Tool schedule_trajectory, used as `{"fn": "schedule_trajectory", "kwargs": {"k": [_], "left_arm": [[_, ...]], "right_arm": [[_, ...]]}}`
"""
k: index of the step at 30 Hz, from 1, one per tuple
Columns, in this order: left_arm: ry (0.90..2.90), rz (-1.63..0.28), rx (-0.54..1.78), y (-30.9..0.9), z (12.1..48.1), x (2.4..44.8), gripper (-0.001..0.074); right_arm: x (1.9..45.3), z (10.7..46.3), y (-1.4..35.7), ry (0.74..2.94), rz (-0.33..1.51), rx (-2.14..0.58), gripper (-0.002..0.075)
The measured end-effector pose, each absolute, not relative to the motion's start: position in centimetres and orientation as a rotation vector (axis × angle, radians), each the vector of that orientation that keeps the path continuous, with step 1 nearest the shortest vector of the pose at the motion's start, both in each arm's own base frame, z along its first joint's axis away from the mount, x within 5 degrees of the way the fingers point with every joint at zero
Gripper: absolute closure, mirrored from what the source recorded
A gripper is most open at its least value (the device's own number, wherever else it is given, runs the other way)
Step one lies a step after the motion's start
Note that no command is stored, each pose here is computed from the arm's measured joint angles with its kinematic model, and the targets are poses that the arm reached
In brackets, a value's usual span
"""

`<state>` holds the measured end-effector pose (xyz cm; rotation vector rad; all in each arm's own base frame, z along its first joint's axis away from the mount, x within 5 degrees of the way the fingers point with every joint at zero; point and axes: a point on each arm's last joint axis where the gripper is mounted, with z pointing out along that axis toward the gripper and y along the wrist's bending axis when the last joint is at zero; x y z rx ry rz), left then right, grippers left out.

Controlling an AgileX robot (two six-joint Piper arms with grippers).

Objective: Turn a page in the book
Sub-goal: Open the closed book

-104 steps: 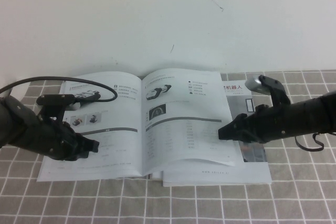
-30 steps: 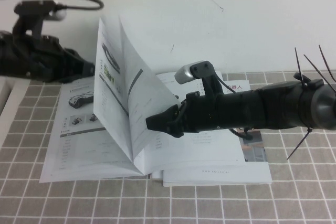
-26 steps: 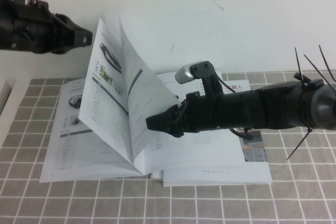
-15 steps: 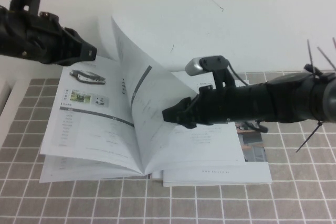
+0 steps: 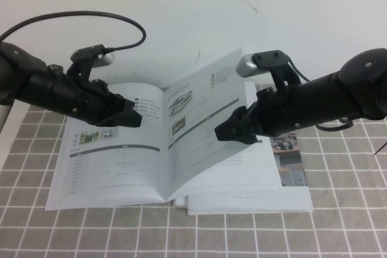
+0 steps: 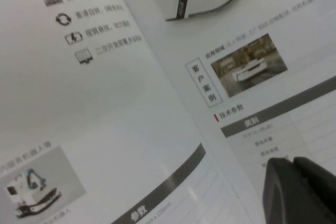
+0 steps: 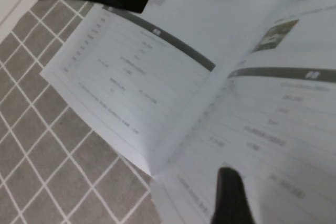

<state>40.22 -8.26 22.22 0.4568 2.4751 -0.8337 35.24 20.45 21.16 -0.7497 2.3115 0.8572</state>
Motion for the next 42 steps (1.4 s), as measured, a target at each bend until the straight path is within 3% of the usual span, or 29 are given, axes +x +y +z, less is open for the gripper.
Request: {"fn": "schedule_trajectory", "kwargs": {"k": [5,11,14,16,21,25,31,42], "left_arm": [[2.492,-0.868,0.514,-8.4,21.5,40.1,0.0739],[2.478,-0.897,0.531,-8.6,21.8,39.9,0.0739],[2.477,-0.920,0.528,-8.7,21.8,39.8,0.0739],[2.484,-0.923,0.521,-8.7,21.8,39.8,0.0739],[2.542,-0.824,0.526,-8.1,21.3,39.8,0.0739],[2.597,-0.690,0.527,-7.4,20.3,39.7,0.0739],[2.658,-0.550,0.500,-6.4,17.6,38.8,0.0739],[2.782,-0.503,0.313,-3.3,15.1,38.2,0.0739]], "right_arm": [[36.3,22.8,17.4,2.304,0.809,-0.655,0.0286],[36.6,26.9,12.8,2.216,0.759,-0.541,0.0289],[35.9,27.9,13.0,2.186,0.778,-0.607,0.0356],[35.5,27.8,13.8,2.174,0.798,-0.680,0.0441],[35.4,24.0,17.4,2.228,0.844,-0.817,0.0601],[36.2,18.7,19.1,2.338,0.829,-0.836,0.0627],[36.8,12.8,18.6,2.497,0.689,-0.896,0.0632],[36.7,13.9,17.1,2.646,0.438,-0.887,0.0636]]}}
